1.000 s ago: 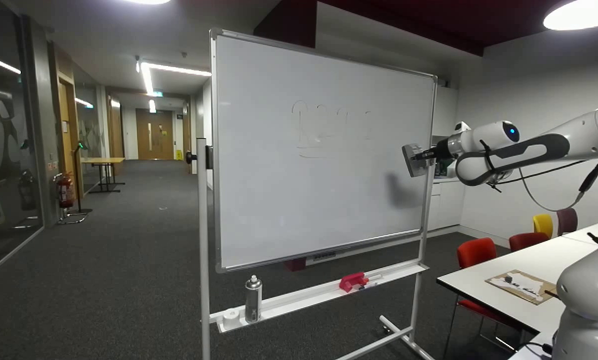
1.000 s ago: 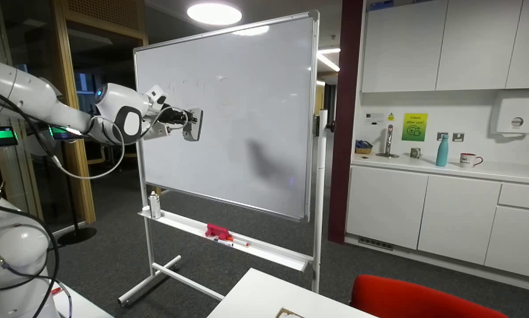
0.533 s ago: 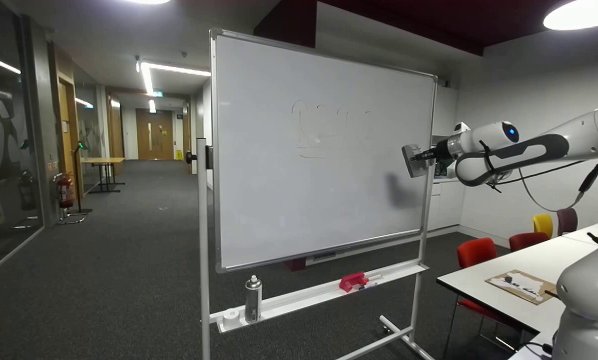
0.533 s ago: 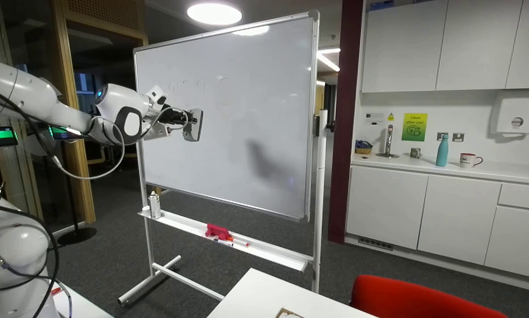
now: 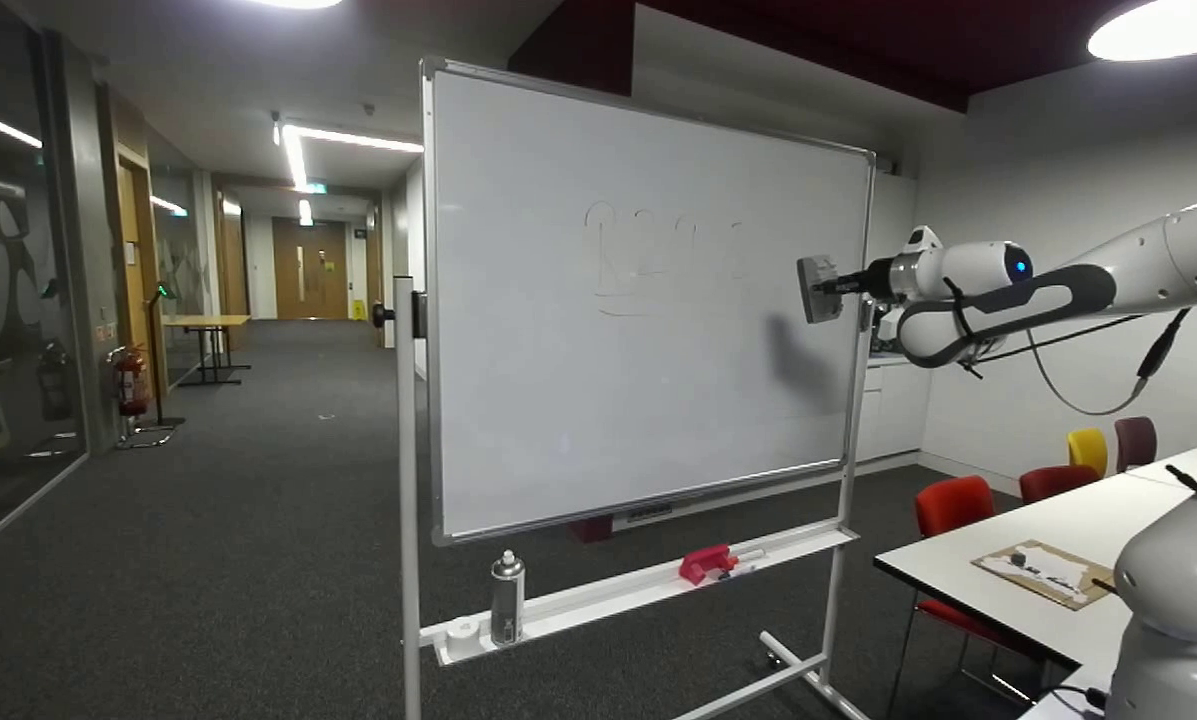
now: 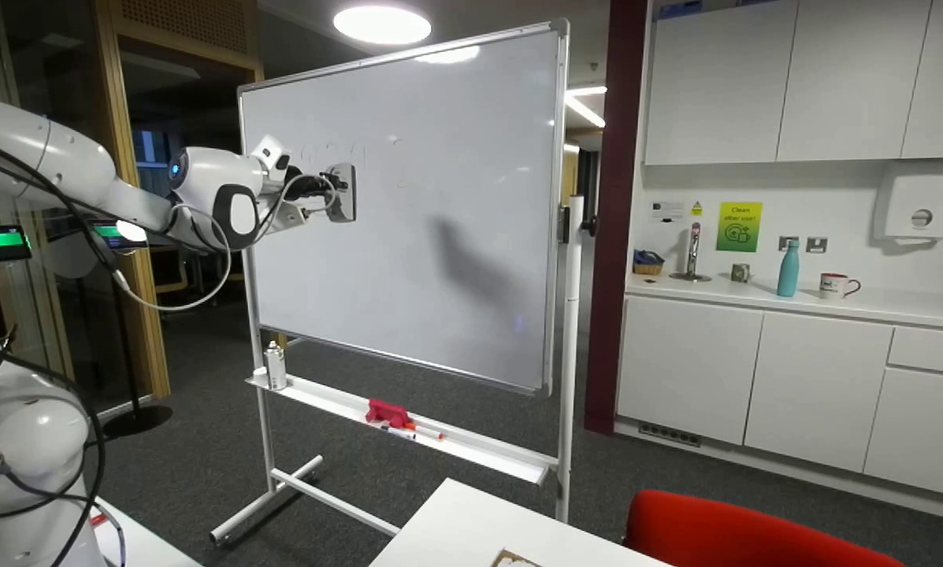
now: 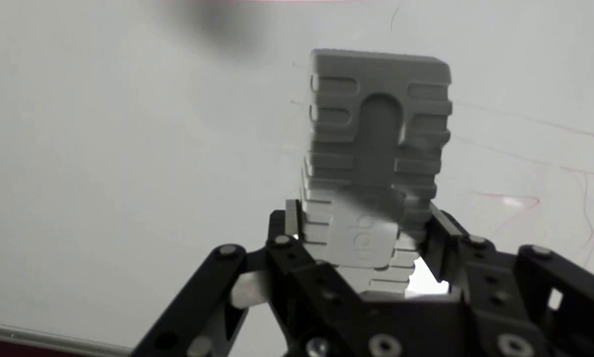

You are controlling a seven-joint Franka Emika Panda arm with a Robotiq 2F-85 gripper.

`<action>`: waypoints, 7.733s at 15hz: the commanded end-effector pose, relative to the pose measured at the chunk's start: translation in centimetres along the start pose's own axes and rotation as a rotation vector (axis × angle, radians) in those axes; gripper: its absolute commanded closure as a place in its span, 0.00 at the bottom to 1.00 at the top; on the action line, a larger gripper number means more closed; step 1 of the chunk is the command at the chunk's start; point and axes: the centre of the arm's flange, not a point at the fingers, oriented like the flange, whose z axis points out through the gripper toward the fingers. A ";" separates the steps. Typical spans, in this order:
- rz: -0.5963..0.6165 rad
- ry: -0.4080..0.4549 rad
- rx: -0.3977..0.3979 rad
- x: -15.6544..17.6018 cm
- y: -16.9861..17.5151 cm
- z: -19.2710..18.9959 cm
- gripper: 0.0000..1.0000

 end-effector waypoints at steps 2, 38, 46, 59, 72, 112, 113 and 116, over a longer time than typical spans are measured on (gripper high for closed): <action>-0.014 0.134 -0.035 5.8 0.4 1.6 0.66; -0.100 -0.099 -0.069 12.7 2.4 12.9 0.66; -0.112 -0.139 -0.068 11.7 2.0 12.6 0.41; -0.127 -0.120 -0.059 12.1 4.1 15.0 0.66; -0.163 -0.023 -0.094 16.6 5.2 19.1 0.66; -0.471 0.214 -0.064 12.2 7.4 18.6 0.66; -0.458 0.218 -0.076 12.3 8.3 18.4 0.66; -0.446 0.207 -0.082 11.8 9.4 18.5 0.66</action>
